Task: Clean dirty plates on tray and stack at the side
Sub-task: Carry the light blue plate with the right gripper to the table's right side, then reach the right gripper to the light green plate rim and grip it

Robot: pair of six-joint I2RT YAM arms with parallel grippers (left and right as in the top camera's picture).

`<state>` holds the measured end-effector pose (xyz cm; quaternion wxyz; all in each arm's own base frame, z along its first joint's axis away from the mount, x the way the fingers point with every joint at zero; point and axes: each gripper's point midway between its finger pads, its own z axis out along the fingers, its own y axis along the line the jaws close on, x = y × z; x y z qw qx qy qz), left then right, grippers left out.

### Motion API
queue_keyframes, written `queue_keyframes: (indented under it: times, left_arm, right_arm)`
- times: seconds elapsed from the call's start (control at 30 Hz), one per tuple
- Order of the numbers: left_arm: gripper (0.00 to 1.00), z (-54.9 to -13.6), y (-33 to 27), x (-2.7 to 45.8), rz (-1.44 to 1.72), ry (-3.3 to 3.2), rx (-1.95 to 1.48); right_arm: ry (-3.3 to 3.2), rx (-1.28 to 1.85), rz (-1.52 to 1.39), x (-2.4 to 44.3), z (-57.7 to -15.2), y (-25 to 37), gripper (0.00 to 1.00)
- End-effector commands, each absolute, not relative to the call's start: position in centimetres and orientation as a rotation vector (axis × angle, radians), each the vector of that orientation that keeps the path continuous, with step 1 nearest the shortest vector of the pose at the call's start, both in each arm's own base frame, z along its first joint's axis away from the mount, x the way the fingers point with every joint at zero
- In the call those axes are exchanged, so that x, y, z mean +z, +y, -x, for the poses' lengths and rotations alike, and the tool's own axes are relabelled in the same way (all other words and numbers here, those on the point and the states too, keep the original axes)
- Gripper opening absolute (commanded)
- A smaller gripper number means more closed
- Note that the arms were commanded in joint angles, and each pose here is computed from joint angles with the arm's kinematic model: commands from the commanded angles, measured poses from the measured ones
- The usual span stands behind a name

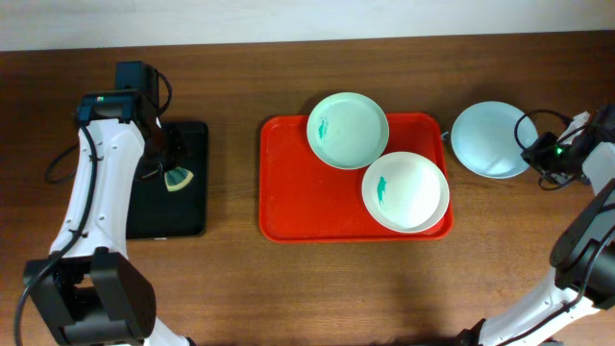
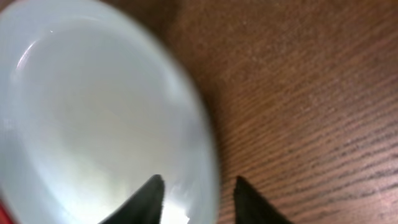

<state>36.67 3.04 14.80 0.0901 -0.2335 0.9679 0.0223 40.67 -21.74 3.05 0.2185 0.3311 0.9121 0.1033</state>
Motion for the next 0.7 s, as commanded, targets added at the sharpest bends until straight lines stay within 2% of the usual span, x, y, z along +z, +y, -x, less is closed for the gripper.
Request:
queue_keyframes:
  times: [0.0,0.1,0.2,0.3,0.47,0.6,0.67]
  left_arm:
    - [0.00,-36.9,2.9,15.2,0.709,2.861,0.050]
    - [0.00,-36.9,2.9,15.2,0.710,2.861,0.050]
    - [0.00,-36.9,2.9,15.2,0.707,2.859,0.048]
    - [0.00,-36.9,2.8,15.2,0.705,2.860,0.049]
    - [0.00,-36.9,2.8,15.2,0.705,2.860,0.048]
    - [0.00,-36.9,2.8,15.2,0.705,2.860,0.049]
    - [0.00,-36.9,2.8,15.2,0.705,2.860,0.049]
  right_arm:
    - [2.475,0.384,-0.877,5.1,-42.2,-20.5,0.68]
    - [2.439,0.456,-0.807,8.8,-43.8,-19.4,0.73]
    - [2.427,0.451,-0.729,12.5,-45.4,-18.0,0.74]
    - [2.451,0.475,-0.485,15.0,-47.3,-13.6,0.73]
    - [2.543,0.483,0.007,13.6,-48.7,-2.5,0.73]
    - [2.629,0.290,0.169,10.5,-49.3,2.6,0.73]
    - [2.648,0.245,0.264,8.7,-49.6,5.9,0.69]
